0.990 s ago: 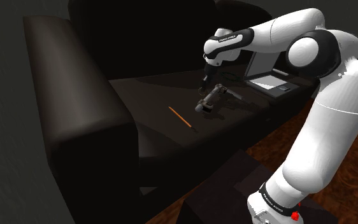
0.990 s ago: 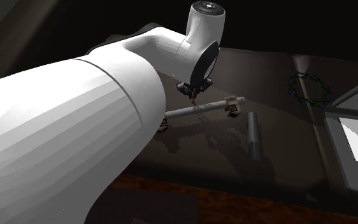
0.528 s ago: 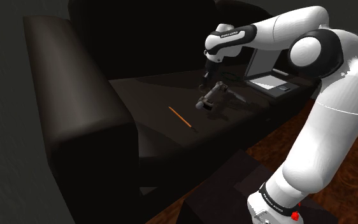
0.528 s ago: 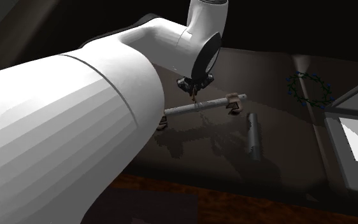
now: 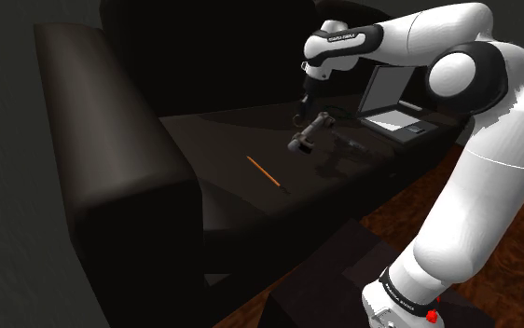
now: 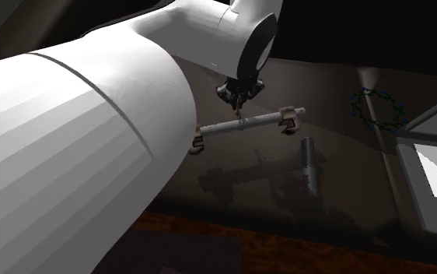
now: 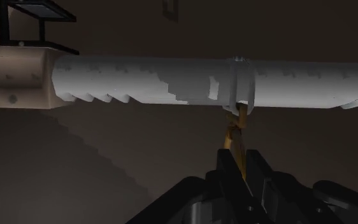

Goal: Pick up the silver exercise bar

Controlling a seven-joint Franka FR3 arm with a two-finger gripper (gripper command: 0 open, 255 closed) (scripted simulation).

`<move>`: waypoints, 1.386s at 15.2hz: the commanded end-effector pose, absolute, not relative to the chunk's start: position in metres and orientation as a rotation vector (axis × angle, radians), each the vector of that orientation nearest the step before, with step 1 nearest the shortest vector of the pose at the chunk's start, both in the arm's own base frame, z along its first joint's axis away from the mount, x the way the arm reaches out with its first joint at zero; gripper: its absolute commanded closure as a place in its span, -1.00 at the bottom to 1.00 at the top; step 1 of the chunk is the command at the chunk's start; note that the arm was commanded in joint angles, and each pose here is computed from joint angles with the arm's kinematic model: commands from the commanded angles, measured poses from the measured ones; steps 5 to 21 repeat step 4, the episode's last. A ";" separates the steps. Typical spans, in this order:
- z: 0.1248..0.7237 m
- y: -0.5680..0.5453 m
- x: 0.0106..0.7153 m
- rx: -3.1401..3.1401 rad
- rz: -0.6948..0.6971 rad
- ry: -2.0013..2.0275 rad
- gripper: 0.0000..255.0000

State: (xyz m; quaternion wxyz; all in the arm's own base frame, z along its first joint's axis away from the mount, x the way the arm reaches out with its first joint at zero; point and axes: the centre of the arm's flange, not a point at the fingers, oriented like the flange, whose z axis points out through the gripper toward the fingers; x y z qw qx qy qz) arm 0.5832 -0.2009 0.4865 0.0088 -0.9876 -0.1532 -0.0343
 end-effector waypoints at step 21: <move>0.504 -0.200 0.583 -3.085 -0.108 -0.479 1.00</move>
